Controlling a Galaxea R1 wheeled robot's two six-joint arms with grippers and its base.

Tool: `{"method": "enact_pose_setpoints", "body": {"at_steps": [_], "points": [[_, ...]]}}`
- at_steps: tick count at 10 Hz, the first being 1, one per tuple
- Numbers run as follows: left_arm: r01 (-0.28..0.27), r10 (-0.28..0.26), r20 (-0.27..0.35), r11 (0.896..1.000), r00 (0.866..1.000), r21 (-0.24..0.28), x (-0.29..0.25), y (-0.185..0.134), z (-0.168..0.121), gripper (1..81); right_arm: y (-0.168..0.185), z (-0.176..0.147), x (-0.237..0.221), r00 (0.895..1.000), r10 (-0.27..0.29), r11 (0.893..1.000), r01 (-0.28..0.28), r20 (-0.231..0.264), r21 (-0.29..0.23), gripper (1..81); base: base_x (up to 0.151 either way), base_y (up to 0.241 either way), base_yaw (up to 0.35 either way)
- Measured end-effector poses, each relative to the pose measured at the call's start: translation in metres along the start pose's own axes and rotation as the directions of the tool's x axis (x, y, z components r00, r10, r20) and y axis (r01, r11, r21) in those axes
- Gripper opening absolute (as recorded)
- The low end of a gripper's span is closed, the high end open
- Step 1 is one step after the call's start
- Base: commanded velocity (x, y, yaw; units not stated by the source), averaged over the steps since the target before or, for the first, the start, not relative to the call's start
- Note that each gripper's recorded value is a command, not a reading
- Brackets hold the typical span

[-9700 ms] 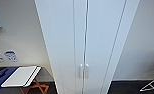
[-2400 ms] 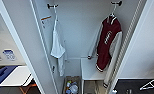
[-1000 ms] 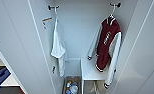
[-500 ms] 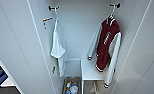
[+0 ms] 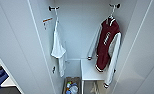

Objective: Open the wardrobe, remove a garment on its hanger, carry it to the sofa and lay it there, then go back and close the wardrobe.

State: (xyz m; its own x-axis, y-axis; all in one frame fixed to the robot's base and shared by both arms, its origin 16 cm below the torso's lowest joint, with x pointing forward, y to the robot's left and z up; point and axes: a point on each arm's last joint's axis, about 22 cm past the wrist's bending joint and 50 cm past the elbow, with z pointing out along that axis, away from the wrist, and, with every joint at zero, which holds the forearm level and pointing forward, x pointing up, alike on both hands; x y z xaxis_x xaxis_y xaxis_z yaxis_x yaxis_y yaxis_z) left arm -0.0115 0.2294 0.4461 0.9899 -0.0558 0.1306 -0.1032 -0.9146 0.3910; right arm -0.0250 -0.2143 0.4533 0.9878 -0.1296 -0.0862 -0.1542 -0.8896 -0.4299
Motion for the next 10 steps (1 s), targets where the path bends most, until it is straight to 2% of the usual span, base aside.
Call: {"method": "enact_pose_setpoints", "body": {"at_steps": [3,5,6,8,10], "points": [[0.002,-0.003,0.030,1.000,1.000,0.005,-0.019,0.028,0.021,81.1,-0.019,0.023,-0.057,0.998,-0.014,1.000,0.014,0.054,-0.010,81.1,0.000,0.000,0.000],[-0.002,-0.001,0.068,0.999,0.998,0.038,-0.036,0.024,0.024,81.1,-0.029,0.038,-0.069,0.998,-0.030,0.999,0.032,0.057,-0.032,81.1,0.000,0.000,0.000],[-0.007,0.004,0.070,0.999,0.998,0.044,-0.035,0.028,0.028,81.1,-0.025,0.042,-0.071,0.998,-0.036,0.997,0.039,0.056,-0.060,81.1,0.000,0.000,0.000],[-0.005,0.003,0.087,1.000,0.996,0.030,-0.039,0.042,0.033,81.1,-0.028,0.051,-0.074,0.997,-0.044,0.994,0.050,0.055,-0.098,81.1,0.000,0.000,0.000],[-0.010,0.007,0.089,0.999,0.996,0.038,-0.040,0.037,0.031,81.1,-0.053,0.059,-0.090,0.997,-0.040,0.996,0.045,0.066,-0.074,81.1,0.000,0.000,0.000]]}}
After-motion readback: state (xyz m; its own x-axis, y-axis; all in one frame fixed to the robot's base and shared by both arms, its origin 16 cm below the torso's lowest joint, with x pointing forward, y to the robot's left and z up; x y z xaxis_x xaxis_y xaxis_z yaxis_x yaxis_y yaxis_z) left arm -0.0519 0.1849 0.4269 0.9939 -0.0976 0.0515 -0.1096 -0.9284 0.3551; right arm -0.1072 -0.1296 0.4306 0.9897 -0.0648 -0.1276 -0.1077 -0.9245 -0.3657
